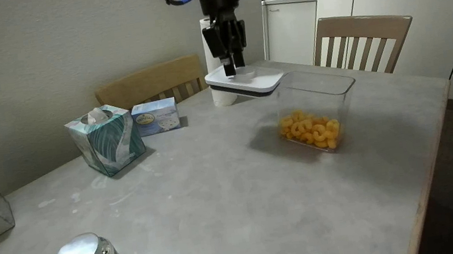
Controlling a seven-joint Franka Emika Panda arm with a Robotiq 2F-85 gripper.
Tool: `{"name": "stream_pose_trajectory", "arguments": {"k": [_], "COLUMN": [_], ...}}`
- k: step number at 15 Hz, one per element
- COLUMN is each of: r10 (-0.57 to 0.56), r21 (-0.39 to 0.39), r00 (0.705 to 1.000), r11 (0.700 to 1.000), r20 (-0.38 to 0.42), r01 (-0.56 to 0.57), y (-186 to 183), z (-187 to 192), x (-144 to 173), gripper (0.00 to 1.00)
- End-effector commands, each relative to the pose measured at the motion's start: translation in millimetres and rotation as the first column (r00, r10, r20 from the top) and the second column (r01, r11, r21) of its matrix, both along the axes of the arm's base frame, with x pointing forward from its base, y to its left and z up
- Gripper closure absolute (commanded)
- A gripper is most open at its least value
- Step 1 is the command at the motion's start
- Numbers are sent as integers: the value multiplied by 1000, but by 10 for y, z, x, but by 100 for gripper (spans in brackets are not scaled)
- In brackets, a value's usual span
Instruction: Press the button atop the lid and then put the lid on the table
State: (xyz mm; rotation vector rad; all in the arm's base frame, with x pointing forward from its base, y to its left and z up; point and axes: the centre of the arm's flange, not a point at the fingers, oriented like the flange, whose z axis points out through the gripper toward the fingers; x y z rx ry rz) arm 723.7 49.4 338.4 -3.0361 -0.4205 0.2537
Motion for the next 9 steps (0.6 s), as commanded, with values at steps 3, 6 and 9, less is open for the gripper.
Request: {"name": "stream_pose_trajectory", "arguments": {"k": [3, 6, 9], "r10": [-13, -7, -4], "r21": [18, 5, -16], "r00": [999, 998, 995], "r11": [1000, 1000, 1000], "r20": [-31, -62, -103], "r01": [14, 7, 3], "y": [692, 1040, 1117], "z": [-186, -405, -849], "x": [-186, -416, -771], "gripper": [76, 76, 76]}}
